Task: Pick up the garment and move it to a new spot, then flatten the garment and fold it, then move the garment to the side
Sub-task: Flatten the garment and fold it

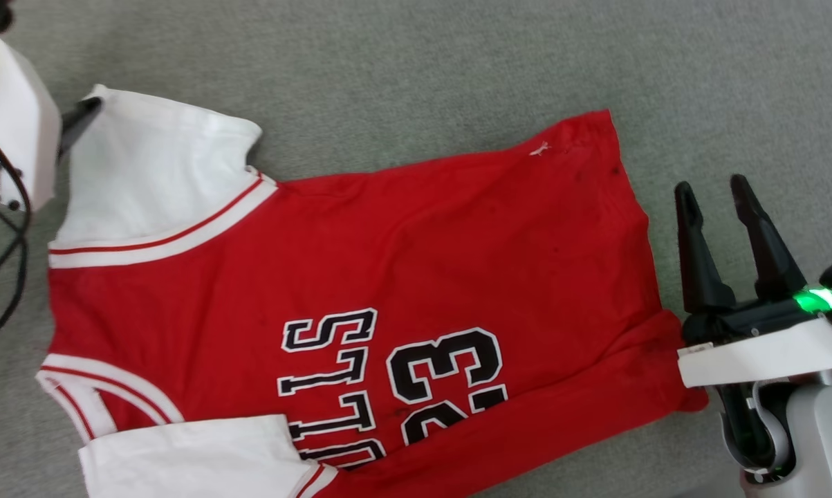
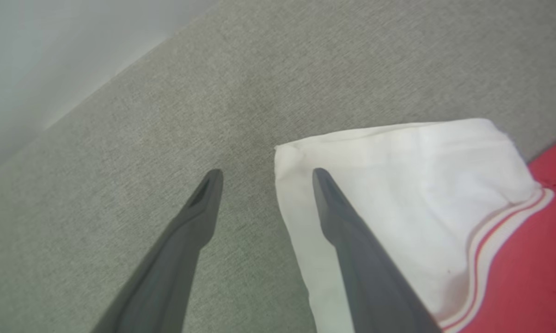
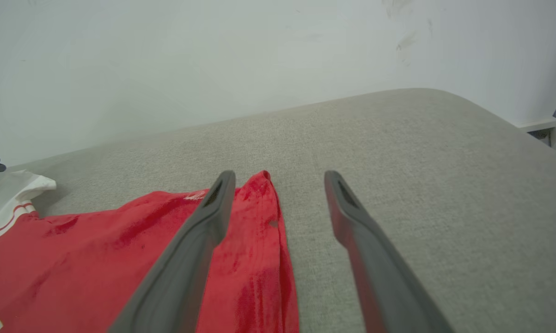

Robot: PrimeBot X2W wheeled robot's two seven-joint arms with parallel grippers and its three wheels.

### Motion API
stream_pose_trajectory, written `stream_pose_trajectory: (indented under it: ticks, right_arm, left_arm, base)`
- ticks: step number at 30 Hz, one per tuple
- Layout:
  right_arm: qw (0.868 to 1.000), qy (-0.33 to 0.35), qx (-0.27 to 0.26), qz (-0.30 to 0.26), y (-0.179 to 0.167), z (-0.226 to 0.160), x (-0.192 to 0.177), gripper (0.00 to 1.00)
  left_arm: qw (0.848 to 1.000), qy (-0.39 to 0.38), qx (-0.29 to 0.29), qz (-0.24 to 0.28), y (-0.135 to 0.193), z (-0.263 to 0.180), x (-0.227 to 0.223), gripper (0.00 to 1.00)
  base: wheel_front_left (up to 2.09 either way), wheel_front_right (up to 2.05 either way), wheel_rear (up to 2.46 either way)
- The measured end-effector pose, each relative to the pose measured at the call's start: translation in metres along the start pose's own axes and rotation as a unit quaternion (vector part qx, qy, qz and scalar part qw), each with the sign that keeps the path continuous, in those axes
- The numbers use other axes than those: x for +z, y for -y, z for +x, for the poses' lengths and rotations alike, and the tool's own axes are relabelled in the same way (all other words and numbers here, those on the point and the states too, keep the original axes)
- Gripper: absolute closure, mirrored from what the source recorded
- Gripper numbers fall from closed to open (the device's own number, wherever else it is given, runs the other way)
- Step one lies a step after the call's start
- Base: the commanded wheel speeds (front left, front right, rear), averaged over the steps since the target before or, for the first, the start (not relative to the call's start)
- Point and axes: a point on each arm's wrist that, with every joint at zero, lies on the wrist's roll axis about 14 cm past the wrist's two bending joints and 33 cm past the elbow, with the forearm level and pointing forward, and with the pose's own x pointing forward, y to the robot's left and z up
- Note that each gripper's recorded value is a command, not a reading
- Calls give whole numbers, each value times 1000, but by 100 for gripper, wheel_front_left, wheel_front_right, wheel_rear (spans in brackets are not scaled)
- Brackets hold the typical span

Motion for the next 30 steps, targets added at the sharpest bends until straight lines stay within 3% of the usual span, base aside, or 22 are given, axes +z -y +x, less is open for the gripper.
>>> stream_pose_trajectory:
  ticks: [5, 13, 14, 15, 16, 17, 24, 30]
  right_arm:
    - [1000, -13, -13, 5, 7, 2, -13, 0]
    - [999, -39, -27, -4, 13, 4, -34, 0]
    - [999, -41, -27, -4, 13, 4, -35, 0]
    - [999, -42, -27, -5, 14, 3, -36, 0]
    - [999, -42, -27, -5, 14, 3, -36, 0]
    - [999, -42, -27, -6, 14, 3, -36, 0]
    - [999, -34, -15, -15, 12, 5, -26, 0]
    - [999, -30, -7, -30, 11, 6, -10, 0]
  left_arm:
    - [997, -81, -11, 3, 0, 28, -24, 0]
    - [994, -109, -10, -5, -4, 52, -34, 0]
    - [993, -113, -11, -10, -5, 52, -36, 6]
    - [993, -116, -13, -13, -5, 52, -37, 39]
    - [993, -117, -13, -15, -4, 51, -37, 89]
    - [993, -117, -15, -18, -3, 51, -37, 100]
    - [996, -78, -13, -31, -1, 44, -33, 100]
    - [999, 19, -15, -41, 7, 20, -6, 100]
  base:
    - [0, 0, 0]
    - [0, 0, 0]
    - [0, 0, 0]
    - [0, 0, 0]
    - [0, 0, 0]
    - [0, 0, 0]
    - [0, 0, 0]
    - [0, 0, 0]
